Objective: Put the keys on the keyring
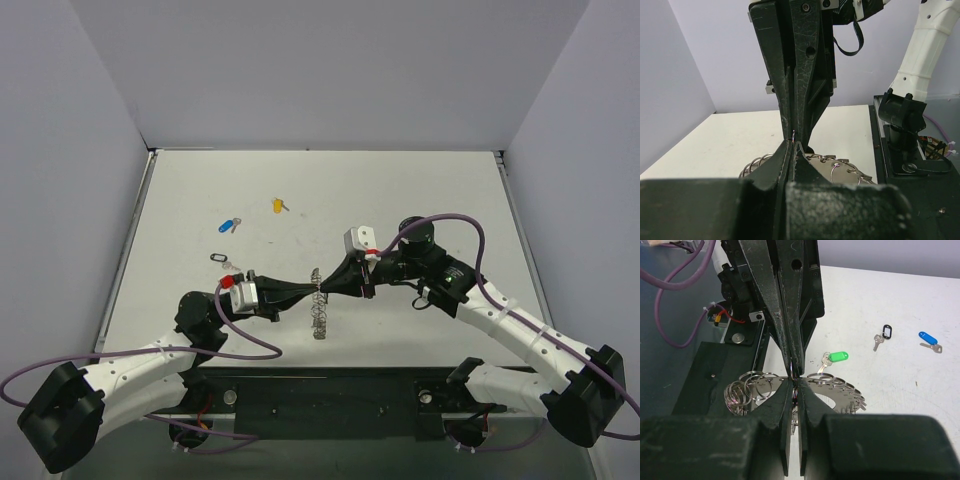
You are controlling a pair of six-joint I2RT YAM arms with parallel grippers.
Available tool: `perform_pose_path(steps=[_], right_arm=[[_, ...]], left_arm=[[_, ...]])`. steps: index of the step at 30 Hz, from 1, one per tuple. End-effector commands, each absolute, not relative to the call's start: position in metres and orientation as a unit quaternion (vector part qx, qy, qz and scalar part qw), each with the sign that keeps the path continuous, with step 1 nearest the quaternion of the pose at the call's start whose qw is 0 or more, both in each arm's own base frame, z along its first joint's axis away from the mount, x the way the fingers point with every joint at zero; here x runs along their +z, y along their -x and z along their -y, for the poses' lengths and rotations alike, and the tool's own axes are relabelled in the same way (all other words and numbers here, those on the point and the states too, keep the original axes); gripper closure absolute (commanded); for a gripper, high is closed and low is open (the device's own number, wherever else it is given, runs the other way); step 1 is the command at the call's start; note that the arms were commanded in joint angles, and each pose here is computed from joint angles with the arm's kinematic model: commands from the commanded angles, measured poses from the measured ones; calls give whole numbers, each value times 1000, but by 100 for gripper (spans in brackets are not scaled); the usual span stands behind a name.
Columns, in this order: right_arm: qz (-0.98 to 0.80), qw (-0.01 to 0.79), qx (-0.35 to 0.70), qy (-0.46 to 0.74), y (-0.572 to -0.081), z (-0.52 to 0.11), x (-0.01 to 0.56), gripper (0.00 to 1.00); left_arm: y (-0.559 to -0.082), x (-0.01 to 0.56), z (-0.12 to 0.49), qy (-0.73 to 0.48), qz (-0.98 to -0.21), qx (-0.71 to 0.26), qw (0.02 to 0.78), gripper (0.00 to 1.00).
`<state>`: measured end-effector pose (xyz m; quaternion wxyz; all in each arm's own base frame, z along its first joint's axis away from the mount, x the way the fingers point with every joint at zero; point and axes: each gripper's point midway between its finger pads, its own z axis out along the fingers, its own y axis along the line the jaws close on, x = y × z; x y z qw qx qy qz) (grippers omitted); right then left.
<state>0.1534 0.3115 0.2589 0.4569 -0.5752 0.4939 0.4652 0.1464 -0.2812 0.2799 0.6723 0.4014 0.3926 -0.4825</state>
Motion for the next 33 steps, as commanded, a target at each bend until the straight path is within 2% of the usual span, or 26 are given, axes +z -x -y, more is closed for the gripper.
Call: perform_pose_path(steps=[1, 3, 5, 7, 12, 18, 20, 21, 22, 28, 33], right_arm=[[-449, 484, 467, 588, -151, -315, 286, 100], [-456, 481, 458, 593, -152, -312, 284, 100], [-471, 472, 447, 596, -154, -306, 281, 100], [-486, 464, 428, 604, -156, -300, 274, 100], [-532, 421, 385, 626, -153, -278, 250, 100], [-552, 396, 319, 661, -156, -255, 238, 100], [-566, 382, 291, 670, -158, -245, 233, 100], [-580, 360, 277, 676, -157, -237, 225, 100], [-573, 359, 263, 688, -158, -233, 226, 100], [-576, 311, 207, 727, -157, -215, 213, 100], [-584, 295, 195, 731, -159, -216, 208, 100]], left_arm=[[-146, 314, 277, -387, -351, -481, 704, 100], [-146, 314, 278, -389, -354, -482, 701, 100], [-146, 311, 280, -391, -362, -486, 693, 96], [-147, 310, 282, -393, -367, -490, 686, 91], [-146, 307, 287, -405, -375, -496, 670, 72], [-153, 301, 291, -409, -403, -490, 656, 60], [-157, 288, 296, -418, -434, -489, 631, 47], [-156, 289, 299, -430, -431, -489, 625, 32], [-157, 282, 302, -436, -442, -489, 613, 27], [-166, 263, 321, -448, -491, -492, 562, 21], [-162, 262, 331, -449, -488, -501, 557, 20]])
